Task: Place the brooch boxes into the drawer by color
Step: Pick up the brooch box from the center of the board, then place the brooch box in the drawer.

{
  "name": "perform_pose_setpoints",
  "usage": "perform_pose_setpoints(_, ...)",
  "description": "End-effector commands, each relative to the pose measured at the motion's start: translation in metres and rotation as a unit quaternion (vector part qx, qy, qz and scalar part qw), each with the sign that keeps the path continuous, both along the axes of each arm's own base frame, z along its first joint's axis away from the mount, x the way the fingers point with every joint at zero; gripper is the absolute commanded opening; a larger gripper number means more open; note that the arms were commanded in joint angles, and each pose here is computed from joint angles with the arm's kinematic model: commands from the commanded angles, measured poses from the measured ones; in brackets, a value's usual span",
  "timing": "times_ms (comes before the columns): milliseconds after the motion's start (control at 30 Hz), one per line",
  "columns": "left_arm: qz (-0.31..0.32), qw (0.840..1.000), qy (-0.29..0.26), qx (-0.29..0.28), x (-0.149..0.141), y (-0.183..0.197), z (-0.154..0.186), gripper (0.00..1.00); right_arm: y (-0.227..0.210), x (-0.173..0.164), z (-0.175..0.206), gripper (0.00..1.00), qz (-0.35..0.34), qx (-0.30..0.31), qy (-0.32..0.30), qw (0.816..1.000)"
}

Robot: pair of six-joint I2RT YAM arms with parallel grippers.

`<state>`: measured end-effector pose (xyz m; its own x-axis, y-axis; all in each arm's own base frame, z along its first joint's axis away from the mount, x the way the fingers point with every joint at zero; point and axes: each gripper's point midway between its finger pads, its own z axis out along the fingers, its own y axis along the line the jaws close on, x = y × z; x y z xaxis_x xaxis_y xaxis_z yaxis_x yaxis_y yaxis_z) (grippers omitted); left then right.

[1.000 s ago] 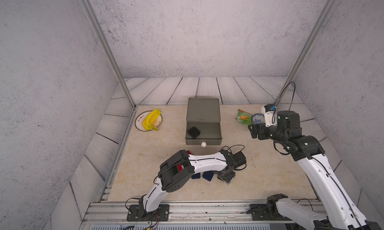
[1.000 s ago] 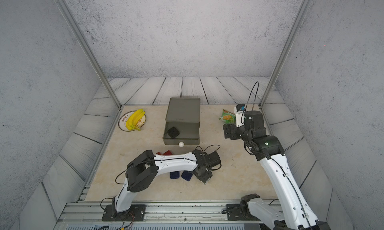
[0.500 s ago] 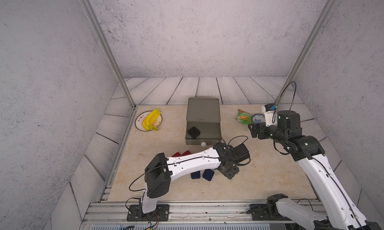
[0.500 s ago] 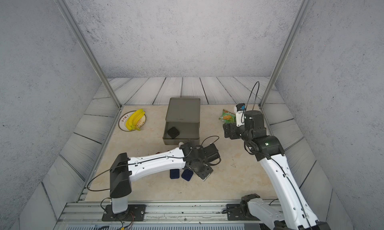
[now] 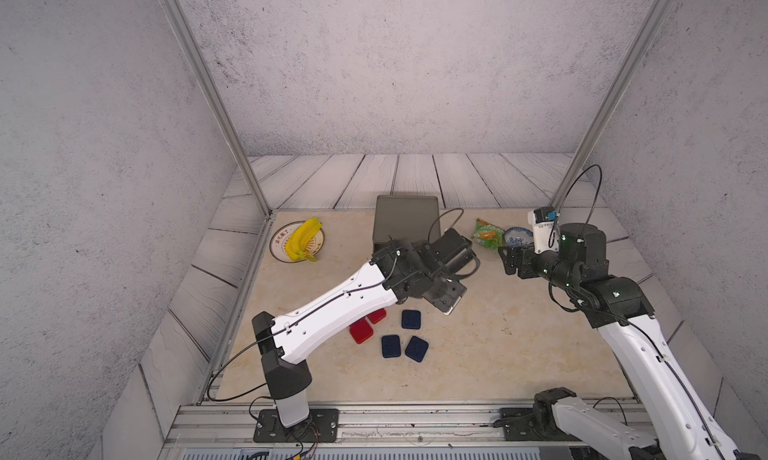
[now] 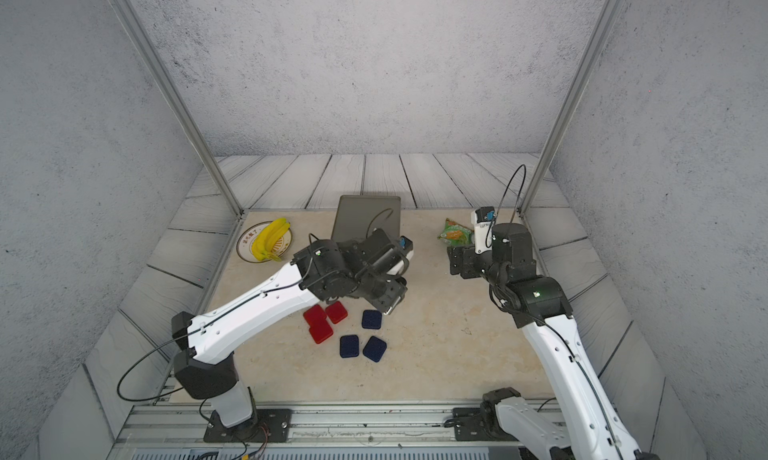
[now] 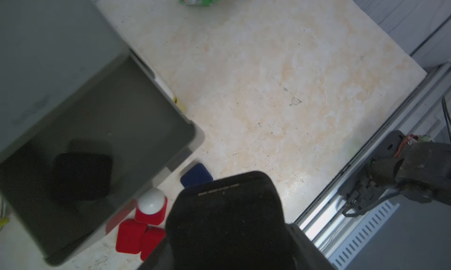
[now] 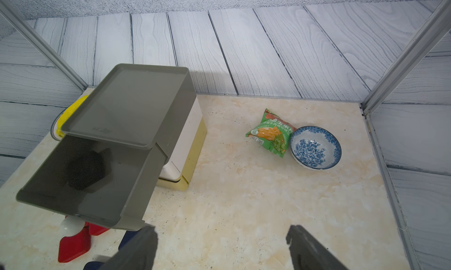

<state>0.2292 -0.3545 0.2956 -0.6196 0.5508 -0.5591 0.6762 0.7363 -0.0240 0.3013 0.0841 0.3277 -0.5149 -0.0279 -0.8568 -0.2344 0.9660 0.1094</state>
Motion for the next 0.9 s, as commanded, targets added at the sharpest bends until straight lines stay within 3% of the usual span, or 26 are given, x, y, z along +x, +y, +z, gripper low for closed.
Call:
perform_pose_setpoints(0, 0.028, 0.999, 0.000, 0.031, 0.037, 0.026, -0.006, 0.59, -0.003, -0.002, 0.006, 0.89, -0.008, 0.006, -0.012, 1.000)
perform_pose_setpoints(167, 0.070, 0.997, 0.022, 0.034, 0.078, 0.049, -0.020, 0.59, -0.003, -0.003, 0.005, 0.89, -0.007, 0.004, -0.010, 1.000)
perform_pose_setpoints(333, 0.075, 0.996, 0.032, 0.043, 0.097, 0.049, -0.033, 0.59, -0.002, 0.000, 0.007, 0.89, -0.006, 0.006, -0.011, 1.000)
perform_pose_setpoints(867, 0.073, 0.991, 0.078, 0.075, 0.113, 0.037, -0.082, 0.60, -0.002, 0.000, 0.004, 0.89, -0.004, 0.001, -0.005, 1.000)
